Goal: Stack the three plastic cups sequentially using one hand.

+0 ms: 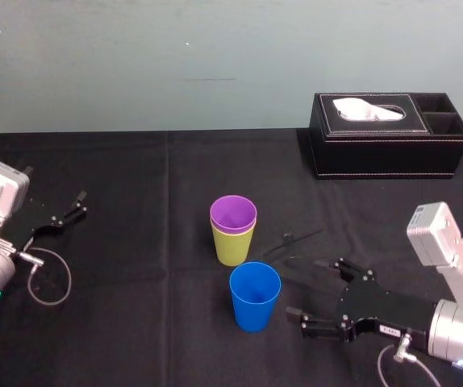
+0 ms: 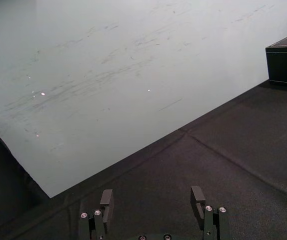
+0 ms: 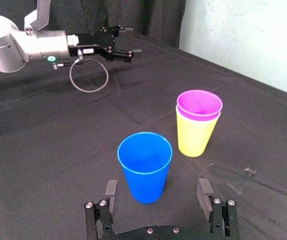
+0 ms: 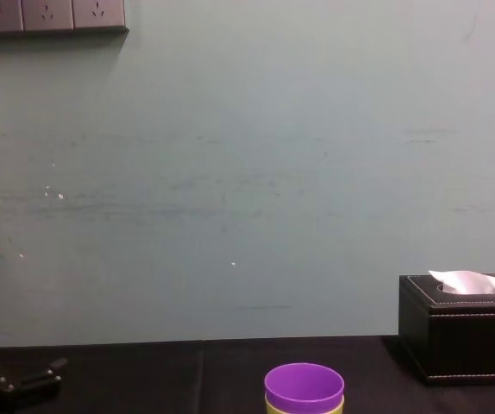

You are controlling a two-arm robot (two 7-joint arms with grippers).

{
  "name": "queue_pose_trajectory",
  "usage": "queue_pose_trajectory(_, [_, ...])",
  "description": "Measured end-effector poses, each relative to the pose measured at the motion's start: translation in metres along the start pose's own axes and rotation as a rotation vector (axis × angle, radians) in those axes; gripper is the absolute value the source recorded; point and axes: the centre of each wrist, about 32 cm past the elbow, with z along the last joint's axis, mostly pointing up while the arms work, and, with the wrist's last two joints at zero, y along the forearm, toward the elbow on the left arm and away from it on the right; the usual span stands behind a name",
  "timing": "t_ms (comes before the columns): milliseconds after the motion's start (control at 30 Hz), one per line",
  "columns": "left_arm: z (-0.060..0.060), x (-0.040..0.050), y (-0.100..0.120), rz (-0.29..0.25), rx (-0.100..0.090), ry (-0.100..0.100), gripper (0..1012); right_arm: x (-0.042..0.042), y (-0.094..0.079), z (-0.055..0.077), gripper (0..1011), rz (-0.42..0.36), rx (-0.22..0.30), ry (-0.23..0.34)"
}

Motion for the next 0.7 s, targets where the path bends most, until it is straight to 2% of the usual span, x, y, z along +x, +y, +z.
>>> queue_pose_trajectory(333, [0.000,0.0000,0.000,0.000,0.000,0.000,1010,-0.0063,0.006,-0.013,1000,-0.010,-0.012,0.020])
queue_pose_trajectory(700, [0.000,0.0000,0.000,0.000,0.000,0.000,1010,-0.0101,0.013,-0.017,1000,-0.004,-0.015,0.028])
